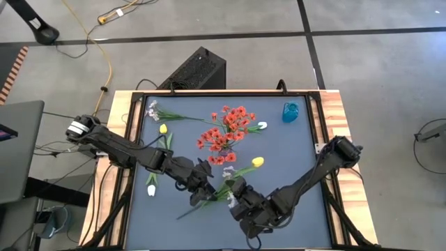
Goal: Sort flowers into vase by color
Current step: Put the bottom yellow flower into the pink vase
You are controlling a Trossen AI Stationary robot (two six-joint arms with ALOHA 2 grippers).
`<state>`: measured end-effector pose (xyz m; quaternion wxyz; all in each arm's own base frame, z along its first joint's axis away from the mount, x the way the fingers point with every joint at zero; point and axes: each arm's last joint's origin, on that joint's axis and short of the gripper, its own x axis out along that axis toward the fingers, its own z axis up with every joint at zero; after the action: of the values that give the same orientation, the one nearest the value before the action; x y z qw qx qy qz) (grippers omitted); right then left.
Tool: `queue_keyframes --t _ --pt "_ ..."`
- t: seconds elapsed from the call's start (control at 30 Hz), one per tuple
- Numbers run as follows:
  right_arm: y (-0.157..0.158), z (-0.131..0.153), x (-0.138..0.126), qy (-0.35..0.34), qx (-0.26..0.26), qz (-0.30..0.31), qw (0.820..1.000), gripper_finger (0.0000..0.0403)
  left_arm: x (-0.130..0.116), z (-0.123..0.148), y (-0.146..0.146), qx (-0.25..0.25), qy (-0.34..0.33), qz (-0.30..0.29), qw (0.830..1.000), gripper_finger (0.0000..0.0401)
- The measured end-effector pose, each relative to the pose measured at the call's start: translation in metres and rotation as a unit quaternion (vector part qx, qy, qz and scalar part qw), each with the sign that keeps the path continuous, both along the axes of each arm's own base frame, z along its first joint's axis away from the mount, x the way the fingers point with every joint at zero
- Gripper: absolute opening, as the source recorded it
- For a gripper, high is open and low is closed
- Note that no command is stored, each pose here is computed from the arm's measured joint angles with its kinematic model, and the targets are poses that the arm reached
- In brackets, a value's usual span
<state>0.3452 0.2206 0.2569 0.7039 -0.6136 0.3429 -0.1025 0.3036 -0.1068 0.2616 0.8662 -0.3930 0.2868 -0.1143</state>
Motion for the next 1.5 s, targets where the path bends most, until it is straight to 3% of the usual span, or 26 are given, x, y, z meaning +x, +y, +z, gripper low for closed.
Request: queue_keyframes --t 0.2,0.43,0.57,0.67,0.77,0.87,1.07,1.23,1.37,1.5 --pt "-0.002 0.0 0.002 0.002 -0.001 0.0 1.0 0.0016 0.0 0.0 0.0 0.004 -0.001 -0.003 1.0 0.0145" --pt "-0.001 0.001 0.003 0.004 -0.009 0.007 1.0 0.0048 0.0 -0.001 0.0 0.017 -0.006 -0.012 1.0 0.0019" --pt "-0.001 0.001 0.003 0.007 -0.008 0.011 1.0 0.0069 0.0 -0.001 0.0 0.025 -0.008 -0.003 1.0 0.0005" --pt "0.001 0.002 0.004 0.0 0.022 0.017 1.0 0.0082 0.0 -0.001 0.001 0.031 -0.01 0.006 0.999 0.0002" --pt "0.004 0.006 0.0 -0.026 0.11 0.019 0.993 0.0097 0.0 -0.001 0.001 0.037 -0.012 0.013 0.999 0.0001" --pt "0.003 0.02 -0.006 -0.057 0.215 0.014 0.975 0.0115 0.001 -0.001 0.003 0.043 -0.014 0.022 0.999 0.0" --pt "0.001 0.049 -0.028 -0.1 0.304 -0.007 0.947 0.0151 0.001 -0.002 0.005 0.054 -0.01 0.043 0.998 0.0" --pt "-0.007 0.078 -0.058 -0.143 0.429 -0.055 0.89 0.0167 0.001 -0.004 0.006 0.076 -0.009 0.055 0.996 0.0" --pt "-0.011 0.093 -0.087 -0.144 0.519 -0.102 0.836 0.0168 0.003 0.008 0.0 0.1 -0.085 0.03 0.991 0.0" --pt "-0.001 0.096 -0.117 -0.126 0.584 -0.109 0.794 0.0159 0.004 0.019 -0.005 0.112 -0.15 0.015 0.982 0.0"
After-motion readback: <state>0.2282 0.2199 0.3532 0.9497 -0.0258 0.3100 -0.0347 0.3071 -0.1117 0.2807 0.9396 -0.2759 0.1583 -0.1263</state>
